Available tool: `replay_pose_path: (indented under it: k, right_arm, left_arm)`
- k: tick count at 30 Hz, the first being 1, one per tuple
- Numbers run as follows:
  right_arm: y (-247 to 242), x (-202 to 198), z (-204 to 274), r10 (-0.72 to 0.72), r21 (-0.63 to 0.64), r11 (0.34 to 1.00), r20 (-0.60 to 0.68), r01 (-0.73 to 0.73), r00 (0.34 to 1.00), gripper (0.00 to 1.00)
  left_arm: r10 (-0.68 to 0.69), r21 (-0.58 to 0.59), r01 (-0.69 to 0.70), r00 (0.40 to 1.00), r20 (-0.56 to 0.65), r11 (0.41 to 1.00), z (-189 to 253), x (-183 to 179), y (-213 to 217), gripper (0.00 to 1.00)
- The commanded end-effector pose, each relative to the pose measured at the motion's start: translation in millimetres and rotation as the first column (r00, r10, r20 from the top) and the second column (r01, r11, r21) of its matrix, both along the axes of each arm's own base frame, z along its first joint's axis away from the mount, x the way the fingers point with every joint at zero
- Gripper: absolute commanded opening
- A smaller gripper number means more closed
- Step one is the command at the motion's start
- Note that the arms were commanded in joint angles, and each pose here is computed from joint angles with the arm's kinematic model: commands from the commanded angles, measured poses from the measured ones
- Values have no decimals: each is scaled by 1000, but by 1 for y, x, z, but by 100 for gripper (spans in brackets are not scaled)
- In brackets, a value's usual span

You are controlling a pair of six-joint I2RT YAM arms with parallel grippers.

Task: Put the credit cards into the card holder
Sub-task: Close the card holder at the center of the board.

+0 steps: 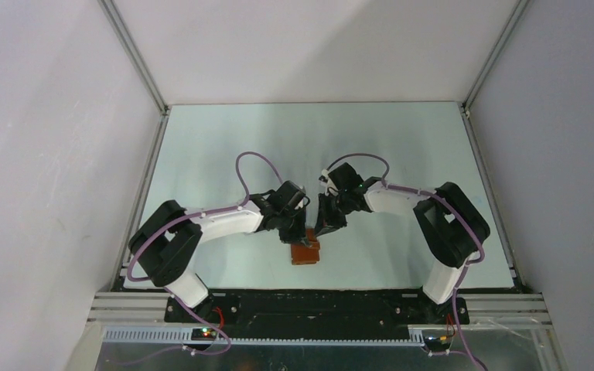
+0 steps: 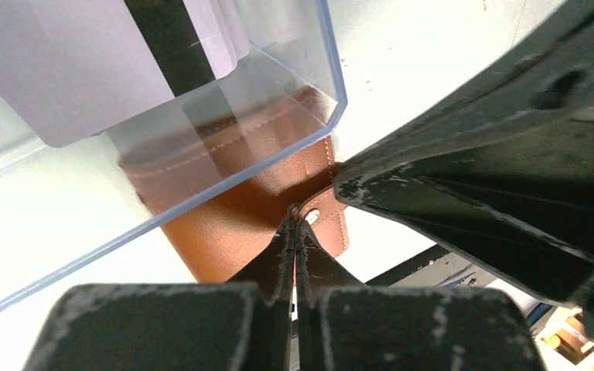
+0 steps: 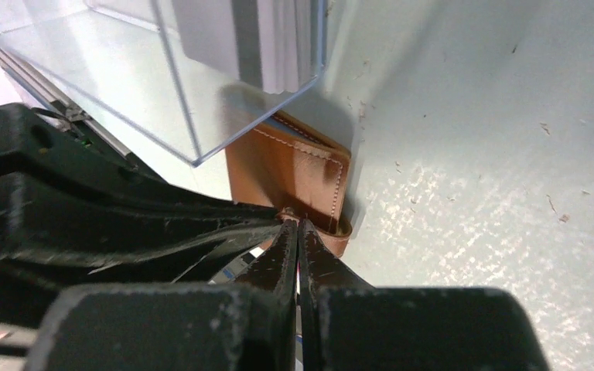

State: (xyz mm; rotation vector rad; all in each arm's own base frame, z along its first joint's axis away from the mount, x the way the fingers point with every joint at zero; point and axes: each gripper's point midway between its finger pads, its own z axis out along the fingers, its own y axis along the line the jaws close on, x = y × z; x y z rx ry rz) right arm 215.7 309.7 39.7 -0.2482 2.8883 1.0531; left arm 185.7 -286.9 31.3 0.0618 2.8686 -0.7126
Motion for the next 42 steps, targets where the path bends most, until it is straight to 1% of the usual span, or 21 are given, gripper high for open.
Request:
replay_pose_path:
  k: [1,13,29,32,34,36,38,42]
  right_arm:
    - [-5,6,19,-6,12,1000,58,6,998,0]
    - [-7,-3,11,33,-19,999,51,-32,998,0]
    - [2,-11,-12,55,-40,998,13,-55,998,0]
    - [3,-12,-16,56,-45,997,8,-56,998,0]
    - [3,-12,-17,57,-46,997,6,-56,998,0]
    - [3,-12,-17,55,-48,997,7,-54,998,0]
    - [3,-11,-17,54,-48,997,9,-54,998,0]
    - [3,-12,-17,56,-48,997,9,-55,998,0]
  left_arm:
    - [34,8,-35,996,80,999,11,16,3,0]
    - [41,29,-43,996,78,999,8,16,6,0]
    - [52,2,-52,997,65,999,13,15,2,0]
    - [52,-16,-51,997,63,999,17,15,-1,6]
    - [50,-29,-48,997,58,998,18,14,-3,15]
    - [46,-40,-44,998,53,998,18,14,-5,19]
    - [46,-51,-44,998,48,998,18,14,-8,21]
    - [50,-70,-47,998,35,996,16,13,-11,21]
